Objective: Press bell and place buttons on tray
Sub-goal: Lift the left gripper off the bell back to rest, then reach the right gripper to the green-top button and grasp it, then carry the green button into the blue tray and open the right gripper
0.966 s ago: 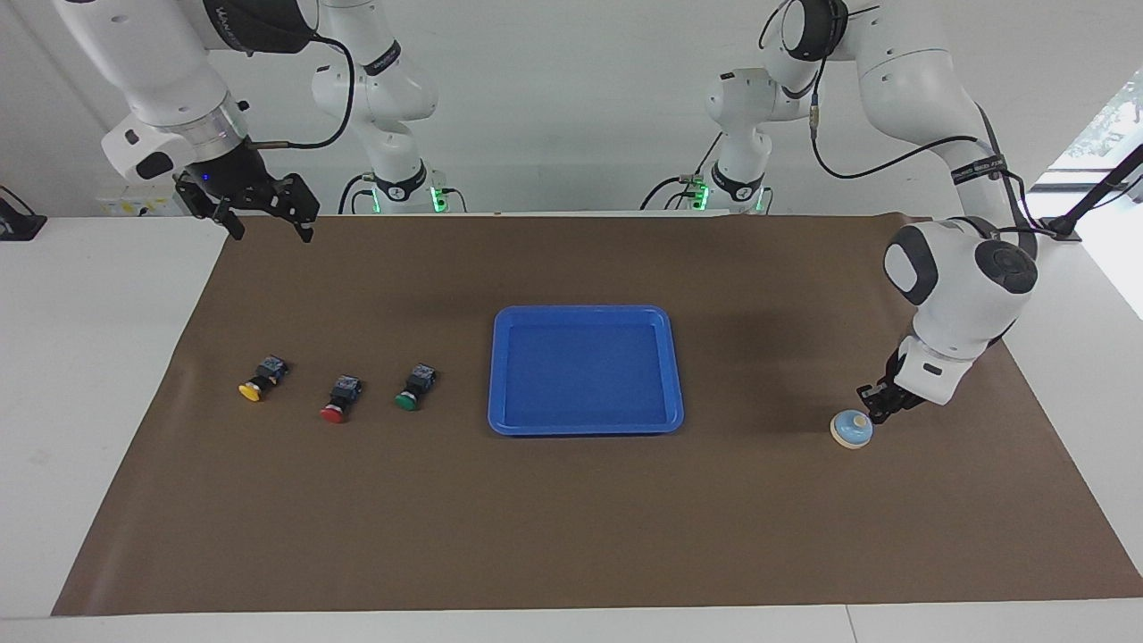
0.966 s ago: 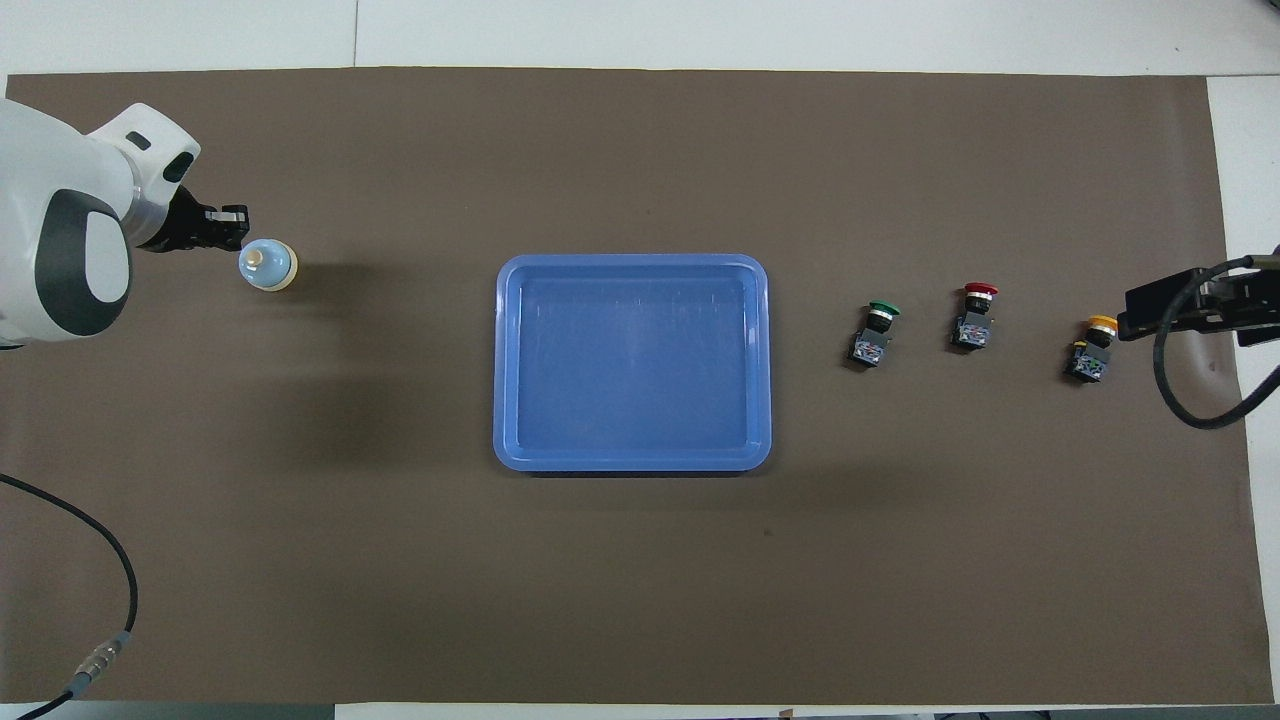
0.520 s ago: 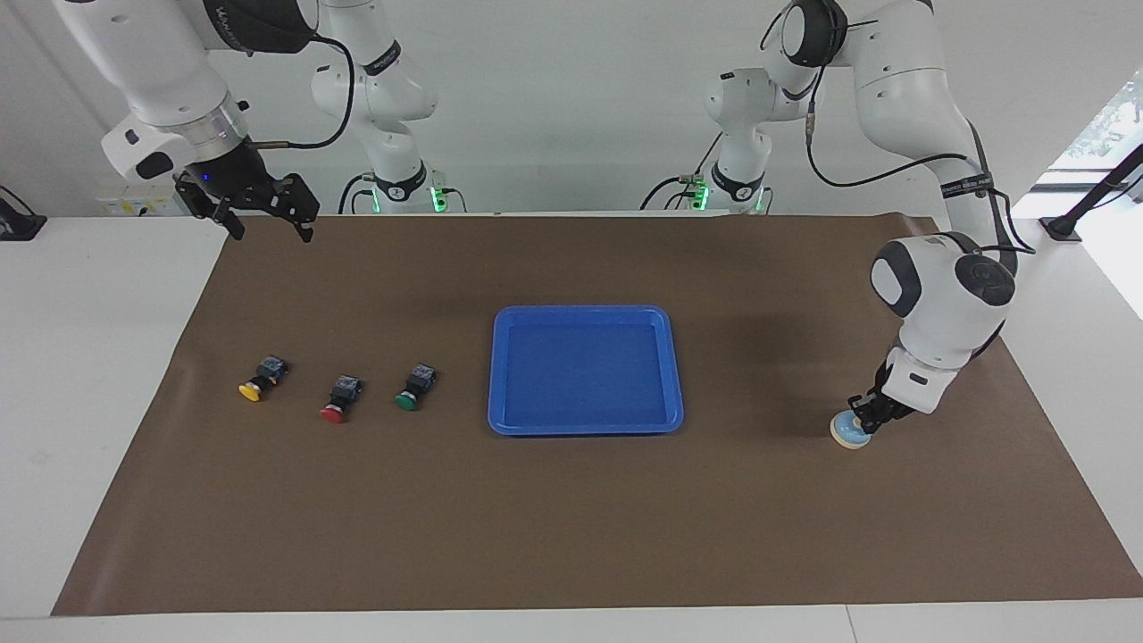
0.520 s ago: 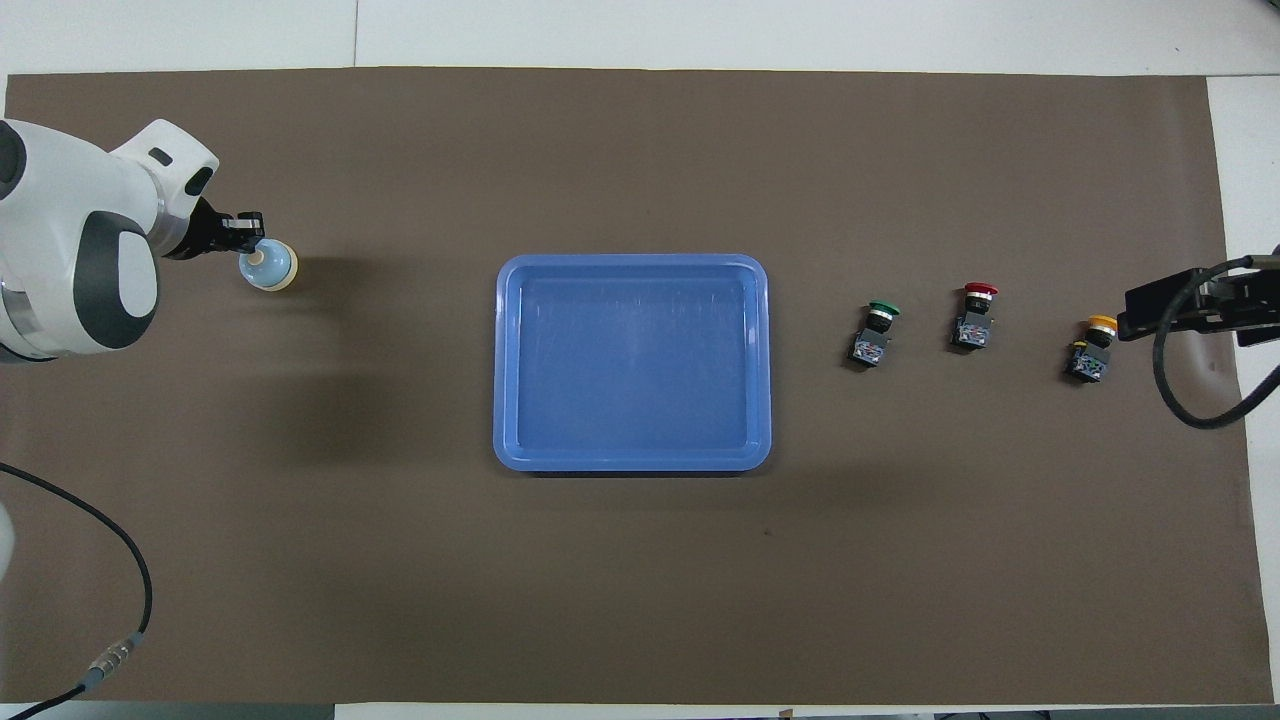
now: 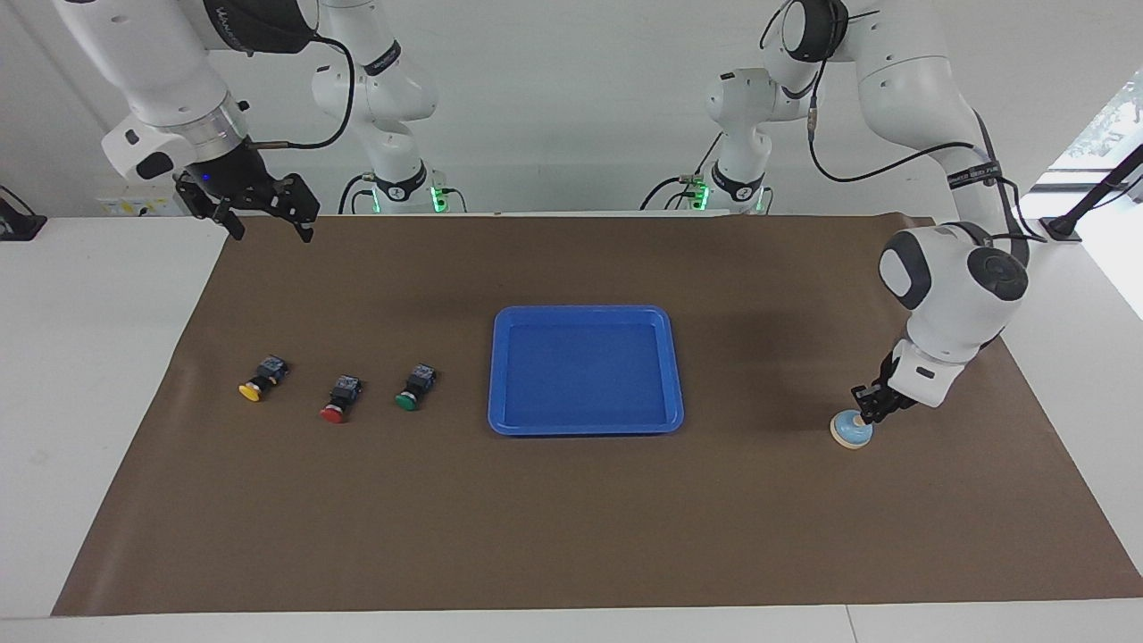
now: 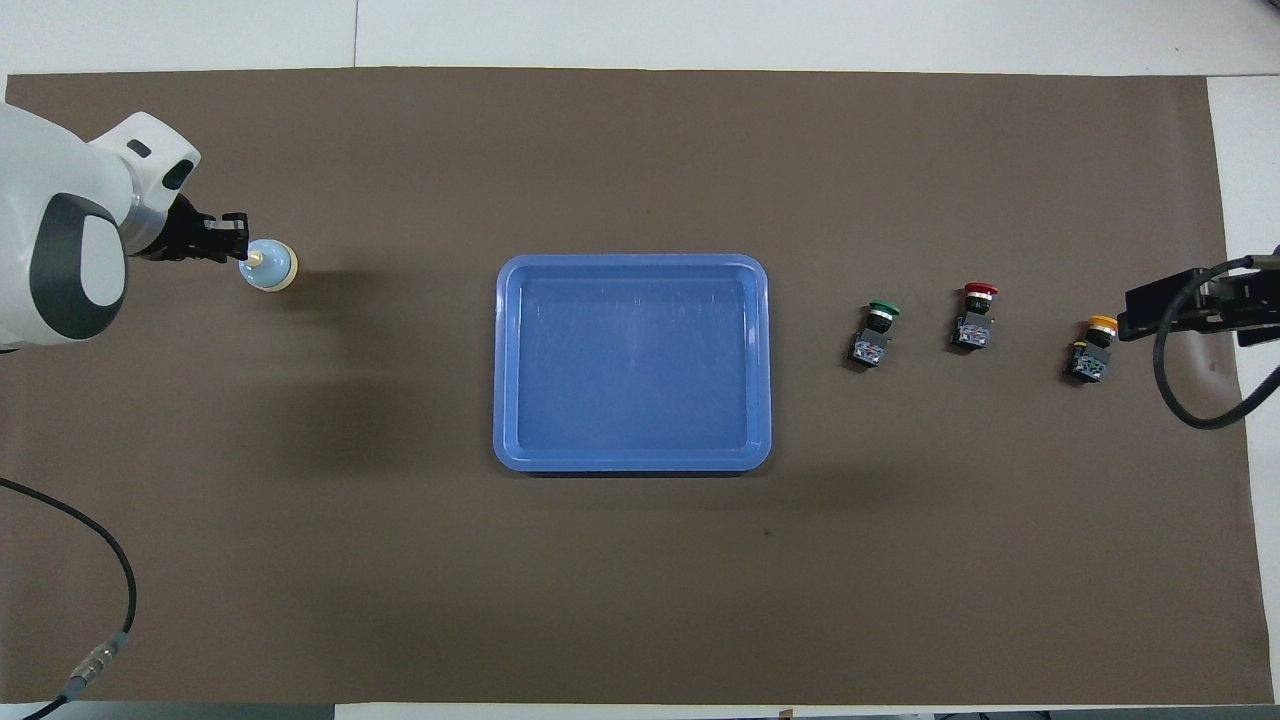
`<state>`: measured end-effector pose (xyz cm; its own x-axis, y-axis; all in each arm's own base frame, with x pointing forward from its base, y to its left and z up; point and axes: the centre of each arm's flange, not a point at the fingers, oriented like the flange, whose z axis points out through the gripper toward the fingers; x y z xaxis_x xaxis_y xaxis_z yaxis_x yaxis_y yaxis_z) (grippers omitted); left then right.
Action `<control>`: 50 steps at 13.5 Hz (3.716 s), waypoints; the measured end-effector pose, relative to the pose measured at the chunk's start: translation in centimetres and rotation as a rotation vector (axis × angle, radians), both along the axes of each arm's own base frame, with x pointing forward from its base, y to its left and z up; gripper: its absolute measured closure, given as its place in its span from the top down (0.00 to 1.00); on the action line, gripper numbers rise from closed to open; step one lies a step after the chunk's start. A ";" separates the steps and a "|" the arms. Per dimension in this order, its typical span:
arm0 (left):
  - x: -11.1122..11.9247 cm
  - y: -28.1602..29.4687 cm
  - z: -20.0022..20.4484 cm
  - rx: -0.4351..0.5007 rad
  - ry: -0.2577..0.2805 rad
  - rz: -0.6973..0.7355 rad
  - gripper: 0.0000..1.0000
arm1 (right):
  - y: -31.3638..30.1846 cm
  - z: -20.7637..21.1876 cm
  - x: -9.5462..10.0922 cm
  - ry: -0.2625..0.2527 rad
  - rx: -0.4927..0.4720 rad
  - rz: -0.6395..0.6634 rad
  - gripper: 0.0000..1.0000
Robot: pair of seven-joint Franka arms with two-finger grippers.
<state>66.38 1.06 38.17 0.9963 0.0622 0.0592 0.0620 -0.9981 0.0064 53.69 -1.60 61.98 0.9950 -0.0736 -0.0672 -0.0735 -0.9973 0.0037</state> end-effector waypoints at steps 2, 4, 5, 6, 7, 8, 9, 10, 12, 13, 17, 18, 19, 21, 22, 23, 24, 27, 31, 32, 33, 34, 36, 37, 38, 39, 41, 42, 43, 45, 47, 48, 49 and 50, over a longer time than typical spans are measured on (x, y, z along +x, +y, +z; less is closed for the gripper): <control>-1.3 0.0 4.8 -0.001 0.011 -0.001 0.52 | 0.0 0.0 0.0 0.000 0.000 0.000 1.00; -3.9 -0.1 11.1 -0.002 0.008 -0.001 0.81 | -0.3 0.0 0.0 0.000 0.000 -0.005 1.00; -5.2 -0.1 13.8 -0.002 0.005 -0.001 0.94 | -0.4 0.0 0.0 0.000 0.000 -0.008 1.00; -6.7 -0.1 16.3 -0.002 0.004 -0.001 1.00 | -0.5 0.0 0.0 0.000 0.000 -0.010 1.00; -8.1 -0.1 18.5 -0.003 0.001 -0.001 1.00 | -0.6 0.0 0.0 0.000 0.000 -0.011 1.00; -9.4 -0.2 20.3 -0.003 -0.002 -0.001 1.00 | -0.6 0.0 0.0 0.000 0.000 -0.011 1.00; -10.4 -0.2 21.6 -0.003 -0.003 -0.001 1.00 | -0.6 0.0 0.0 0.000 0.000 -0.011 1.00; -11.1 -0.2 22.3 -0.003 0.001 -0.002 1.00 | -0.5 0.0 0.0 0.001 0.000 -0.010 1.00; -11.8 -0.4 22.5 -0.003 0.025 -0.006 1.00 | -0.1 -0.5 0.1 -0.006 0.000 -0.002 1.00; -11.8 -0.6 22.3 -0.003 0.037 -0.009 1.00 | 0.2 -1.1 0.3 -0.017 -0.001 0.002 1.00; -12.2 -1.3 21.7 -0.003 0.086 -0.021 1.00 | 6.4 -8.4 2.4 -0.042 -0.004 -0.045 1.00; -12.3 -1.5 21.6 -0.003 0.092 -0.026 1.00 | 8.4 -10.8 3.3 -0.046 -0.003 -0.060 1.00; -12.3 -1.7 21.5 -0.003 0.096 -0.030 1.00 | 10.2 -13.6 4.2 -0.050 -0.001 -0.075 1.00; -12.5 -2.0 21.4 -0.003 0.111 -0.036 1.00 | 12.7 -19.0 5.3 -0.083 0.010 -0.109 1.00; -12.6 -2.1 21.3 -0.004 0.120 -0.037 1.00 | 13.3 -21.5 5.3 -0.097 0.015 -0.126 1.00; -12.6 -2.2 21.3 -0.006 0.127 -0.038 1.00 | 13.4 -23.5 5.0 -0.105 0.018 -0.143 1.00; -12.7 -2.2 21.3 -0.008 0.129 -0.039 1.00 | 13.3 -24.9 4.7 -0.109 0.019 -0.159 1.00; -12.7 -2.3 21.2 -0.009 0.133 -0.041 1.00 | 12.8 -27.3 3.8 -0.122 0.021 -0.179 1.00; -12.8 -2.1 21.4 -0.009 0.130 -0.038 1.00 | 12.6 -30.1 2.7 -0.147 0.029 -0.191 1.00; -12.8 -1.9 21.4 -0.010 0.129 -0.033 1.00 | 12.6 -30.8 2.6 -0.147 0.029 -0.195 1.00; -12.8 -1.6 21.4 -0.010 0.129 -0.028 1.00 | 12.6 -31.4 2.6 -0.145 0.029 -0.199 1.00; -12.8 -1.4 21.4 -0.011 0.129 -0.025 1.00 | 12.6 -31.9 2.6 -0.141 0.029 -0.200 1.00; -12.8 -1.5 21.4 -0.011 0.129 -0.025 1.00 | 12.6 -32.7 2.7 -0.141 0.030 -0.201 1.00; -12.8 -1.5 21.4 -0.010 0.129 -0.026 1.00 | 12.6 -32.8 2.7 -0.139 0.029 -0.202 0.93; -12.8 -1.6 21.4 -0.010 0.129 -0.027 1.00 | 12.6 -32.9 2.7 -0.138 0.029 -0.202 0.82; -12.8 -1.6 21.4 -0.010 0.129 -0.027 1.00 | 12.6 -32.9 2.7 -0.138 0.029 -0.202 0.71; -12.8 -1.5 21.4 -0.010 0.129 -0.026 1.00 | 12.5 -32.9 2.7 -0.138 0.029 -0.202 0.47; -12.8 -1.5 21.4 -0.010 0.129 -0.026 1.00 | 12.5 -32.9 2.8 -0.139 0.029 -0.202 0.44; -12.8 -1.5 21.4 -0.010 0.129 -0.026 1.00 | 12.6 -32.8 2.8 -0.139 0.029 -0.202 0.44; -12.8 -1.5 21.4 -0.010 0.129 -0.026 1.00 | 12.7 -32.0 3.3 -0.124 0.025 -0.202 0.44; -12.8 -1.5 21.4 -0.010 0.129 -0.026 1.00 | 13.6 -28.5 4.7 -0.079 0.012 -0.188 0.44; -12.8 -1.5 21.4 -0.010 0.129 -0.026 1.00 | 14.9 -25.8 5.5 -0.064 0.008 -0.172 0.44; -12.8 -1.5 21.4 -0.010 0.129 -0.026 1.00 | 16.9 -23.2 5.8 -0.055 0.006 -0.163 0.44; -12.8 -1.5 21.4 -0.010 0.129 -0.026 1.00 | 19.5 -21.1 5.7 -0.051 0.005 -0.158 0.44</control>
